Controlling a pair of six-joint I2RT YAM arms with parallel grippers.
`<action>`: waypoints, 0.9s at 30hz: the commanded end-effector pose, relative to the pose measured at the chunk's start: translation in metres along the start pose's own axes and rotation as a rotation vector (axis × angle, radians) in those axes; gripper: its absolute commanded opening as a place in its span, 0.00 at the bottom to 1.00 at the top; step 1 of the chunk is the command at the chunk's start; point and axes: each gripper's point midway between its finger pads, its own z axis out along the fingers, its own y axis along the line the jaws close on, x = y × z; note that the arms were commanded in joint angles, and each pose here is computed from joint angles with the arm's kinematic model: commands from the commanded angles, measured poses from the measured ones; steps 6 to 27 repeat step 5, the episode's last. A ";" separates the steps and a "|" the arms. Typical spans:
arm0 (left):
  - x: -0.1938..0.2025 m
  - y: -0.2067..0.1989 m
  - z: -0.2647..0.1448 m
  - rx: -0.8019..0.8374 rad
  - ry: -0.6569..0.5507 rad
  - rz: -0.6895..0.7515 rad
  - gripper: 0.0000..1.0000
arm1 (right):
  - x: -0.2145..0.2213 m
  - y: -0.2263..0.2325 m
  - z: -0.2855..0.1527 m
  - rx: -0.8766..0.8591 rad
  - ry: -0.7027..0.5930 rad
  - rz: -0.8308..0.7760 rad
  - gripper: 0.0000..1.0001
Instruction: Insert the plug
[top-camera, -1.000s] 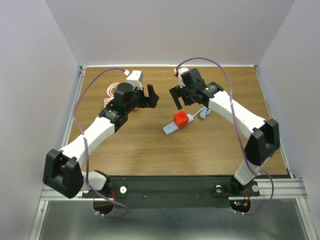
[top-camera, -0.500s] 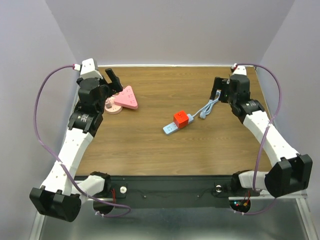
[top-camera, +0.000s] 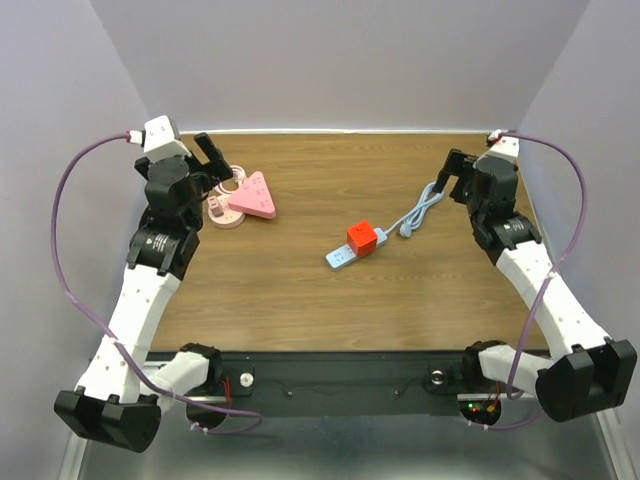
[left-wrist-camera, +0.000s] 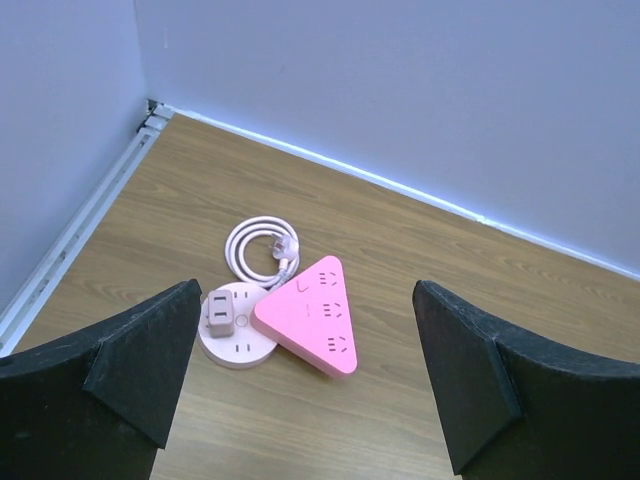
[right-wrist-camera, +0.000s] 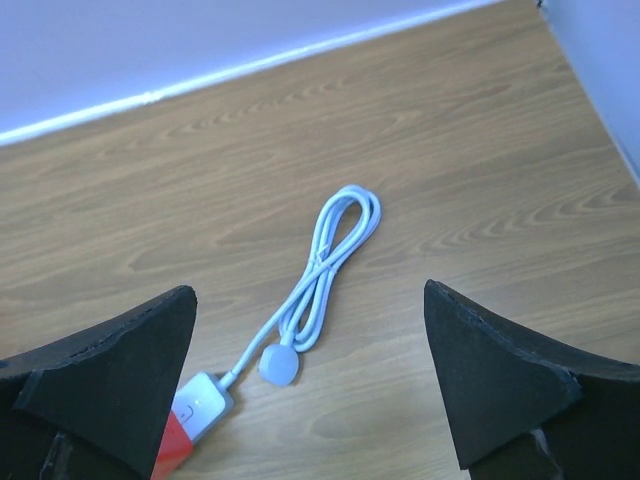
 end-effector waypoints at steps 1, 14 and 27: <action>-0.041 -0.001 -0.005 -0.018 -0.113 -0.038 0.99 | -0.040 -0.009 -0.012 0.038 -0.143 0.041 1.00; -0.043 -0.001 -0.002 -0.032 -0.115 -0.039 0.99 | -0.044 -0.015 -0.016 0.061 -0.160 0.029 1.00; -0.043 -0.001 -0.002 -0.032 -0.115 -0.039 0.99 | -0.044 -0.015 -0.016 0.061 -0.160 0.029 1.00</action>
